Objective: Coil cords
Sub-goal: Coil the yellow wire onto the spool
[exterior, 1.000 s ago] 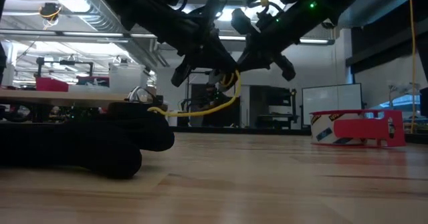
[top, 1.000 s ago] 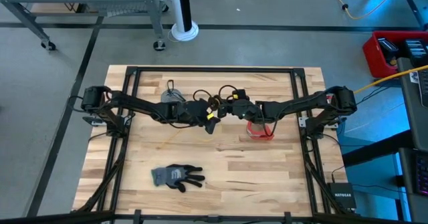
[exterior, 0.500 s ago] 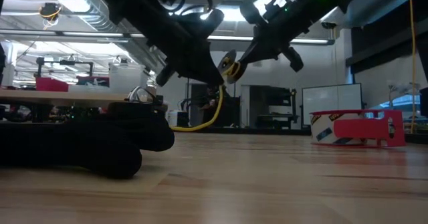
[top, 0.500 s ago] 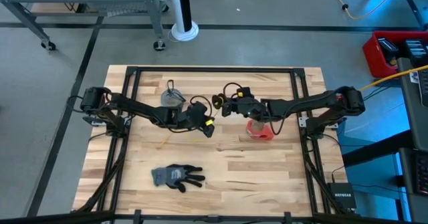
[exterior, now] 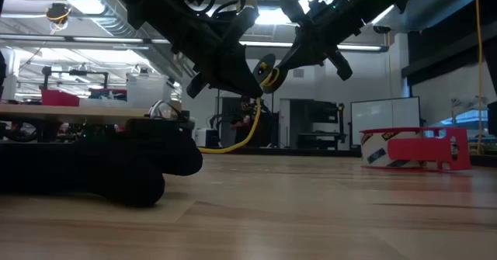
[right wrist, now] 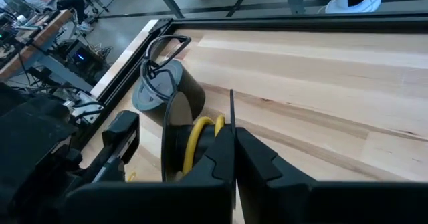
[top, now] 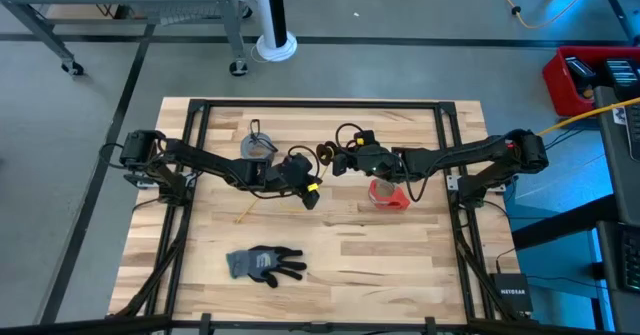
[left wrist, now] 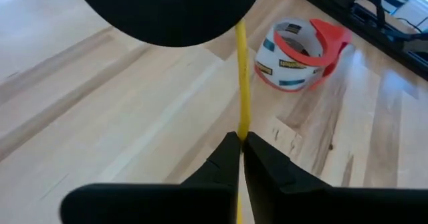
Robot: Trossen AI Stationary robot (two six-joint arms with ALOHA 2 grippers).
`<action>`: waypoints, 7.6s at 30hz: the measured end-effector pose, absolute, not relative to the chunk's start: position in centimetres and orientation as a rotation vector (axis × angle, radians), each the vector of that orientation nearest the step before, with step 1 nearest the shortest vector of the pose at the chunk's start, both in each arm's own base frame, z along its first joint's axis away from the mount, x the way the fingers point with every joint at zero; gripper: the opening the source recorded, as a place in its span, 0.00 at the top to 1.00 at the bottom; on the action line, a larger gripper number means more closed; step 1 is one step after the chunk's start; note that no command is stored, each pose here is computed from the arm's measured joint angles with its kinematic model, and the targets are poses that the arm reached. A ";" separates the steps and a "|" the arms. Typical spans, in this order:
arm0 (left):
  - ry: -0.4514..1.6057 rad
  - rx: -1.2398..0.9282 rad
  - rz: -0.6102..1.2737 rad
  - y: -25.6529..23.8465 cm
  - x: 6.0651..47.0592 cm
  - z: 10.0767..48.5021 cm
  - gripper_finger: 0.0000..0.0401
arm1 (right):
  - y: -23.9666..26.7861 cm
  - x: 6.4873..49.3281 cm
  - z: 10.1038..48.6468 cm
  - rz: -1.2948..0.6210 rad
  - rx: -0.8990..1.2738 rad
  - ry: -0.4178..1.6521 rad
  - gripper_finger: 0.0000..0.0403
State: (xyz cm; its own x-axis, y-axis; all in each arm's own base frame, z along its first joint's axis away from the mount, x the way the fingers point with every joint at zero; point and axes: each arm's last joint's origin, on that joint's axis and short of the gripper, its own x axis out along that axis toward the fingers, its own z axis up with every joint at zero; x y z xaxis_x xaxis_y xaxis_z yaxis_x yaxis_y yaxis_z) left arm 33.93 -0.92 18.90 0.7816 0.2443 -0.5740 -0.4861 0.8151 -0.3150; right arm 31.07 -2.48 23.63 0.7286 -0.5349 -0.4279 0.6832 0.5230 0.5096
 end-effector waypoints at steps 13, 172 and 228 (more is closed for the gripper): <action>0.567 -0.486 0.425 -1.1 33.6 18.4 0.68 | -2.5 30.9 24.0 -0.736 0.709 0.217 0.99; 0.265 -0.434 0.478 -1.4 40.9 11.6 1.00 | -1.2 19.7 20.9 -0.207 1.061 -0.142 0.99; 0.781 -0.937 0.489 11.6 33.8 15.7 1.00 | -1.6 25.4 18.8 -0.525 0.753 0.448 0.99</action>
State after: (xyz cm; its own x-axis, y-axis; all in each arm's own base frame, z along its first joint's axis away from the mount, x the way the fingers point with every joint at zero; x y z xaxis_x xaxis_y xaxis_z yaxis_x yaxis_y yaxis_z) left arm 33.76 11.60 15.74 0.6331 0.0434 -0.7729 -0.6760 0.5174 -0.5247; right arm 25.37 -1.56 18.81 0.7817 -0.2836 -0.5554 0.5928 0.6143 0.5208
